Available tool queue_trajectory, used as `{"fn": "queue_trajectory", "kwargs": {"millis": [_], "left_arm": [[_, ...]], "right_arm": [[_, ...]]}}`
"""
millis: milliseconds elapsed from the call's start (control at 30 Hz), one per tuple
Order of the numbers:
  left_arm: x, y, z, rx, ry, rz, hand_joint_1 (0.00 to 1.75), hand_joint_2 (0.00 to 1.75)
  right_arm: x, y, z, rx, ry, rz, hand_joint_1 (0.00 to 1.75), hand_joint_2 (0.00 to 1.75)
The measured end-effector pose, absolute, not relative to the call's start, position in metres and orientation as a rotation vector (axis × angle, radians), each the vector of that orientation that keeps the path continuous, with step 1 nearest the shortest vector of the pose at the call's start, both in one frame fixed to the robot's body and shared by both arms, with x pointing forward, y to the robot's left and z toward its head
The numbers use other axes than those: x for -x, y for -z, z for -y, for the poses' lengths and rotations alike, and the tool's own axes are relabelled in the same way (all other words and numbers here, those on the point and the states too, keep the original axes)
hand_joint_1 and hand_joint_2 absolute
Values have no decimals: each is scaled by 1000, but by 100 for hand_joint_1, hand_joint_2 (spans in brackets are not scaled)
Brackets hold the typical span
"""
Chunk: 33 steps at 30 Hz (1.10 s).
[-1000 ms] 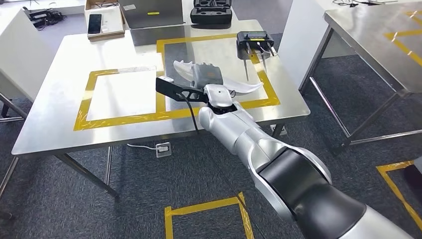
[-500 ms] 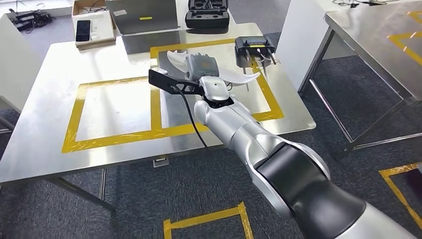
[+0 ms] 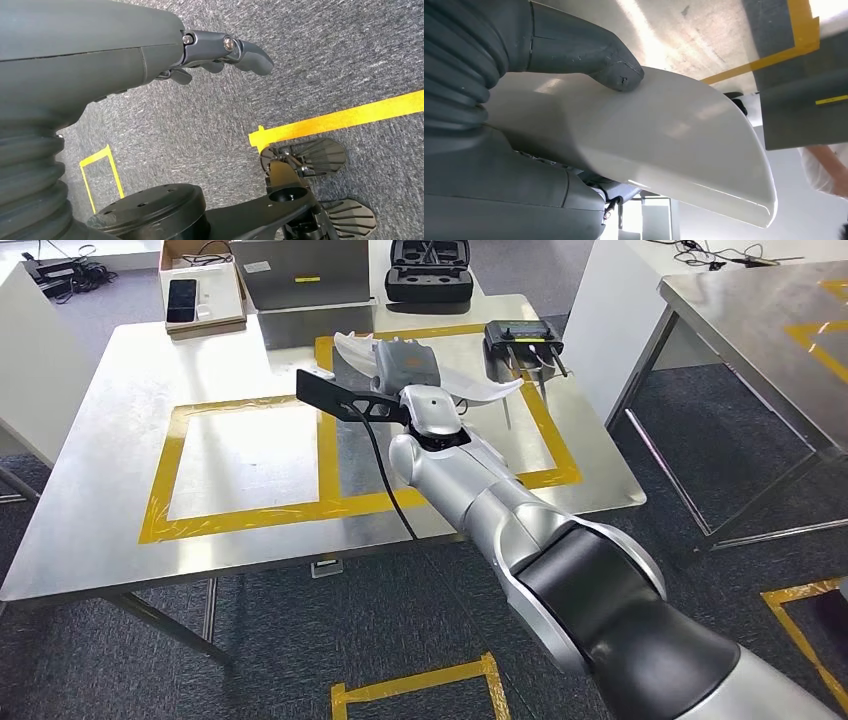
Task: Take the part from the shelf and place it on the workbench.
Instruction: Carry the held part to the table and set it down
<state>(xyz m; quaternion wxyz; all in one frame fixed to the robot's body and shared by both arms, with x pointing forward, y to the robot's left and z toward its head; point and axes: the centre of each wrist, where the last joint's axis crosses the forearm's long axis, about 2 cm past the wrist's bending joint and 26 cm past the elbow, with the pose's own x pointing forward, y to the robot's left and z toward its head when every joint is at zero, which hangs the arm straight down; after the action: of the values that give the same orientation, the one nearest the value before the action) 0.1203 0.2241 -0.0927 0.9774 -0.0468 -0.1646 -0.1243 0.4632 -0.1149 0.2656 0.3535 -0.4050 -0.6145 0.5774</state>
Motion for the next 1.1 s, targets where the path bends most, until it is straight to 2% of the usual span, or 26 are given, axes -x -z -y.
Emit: {"fn": "queue_trajectory", "kwargs": {"millis": [1100], "left_arm": [[-120,93,-226,93,243,341,0,175]], "right_arm": [[-458,-264,103,1028,-1551,1595,157,175]]}}
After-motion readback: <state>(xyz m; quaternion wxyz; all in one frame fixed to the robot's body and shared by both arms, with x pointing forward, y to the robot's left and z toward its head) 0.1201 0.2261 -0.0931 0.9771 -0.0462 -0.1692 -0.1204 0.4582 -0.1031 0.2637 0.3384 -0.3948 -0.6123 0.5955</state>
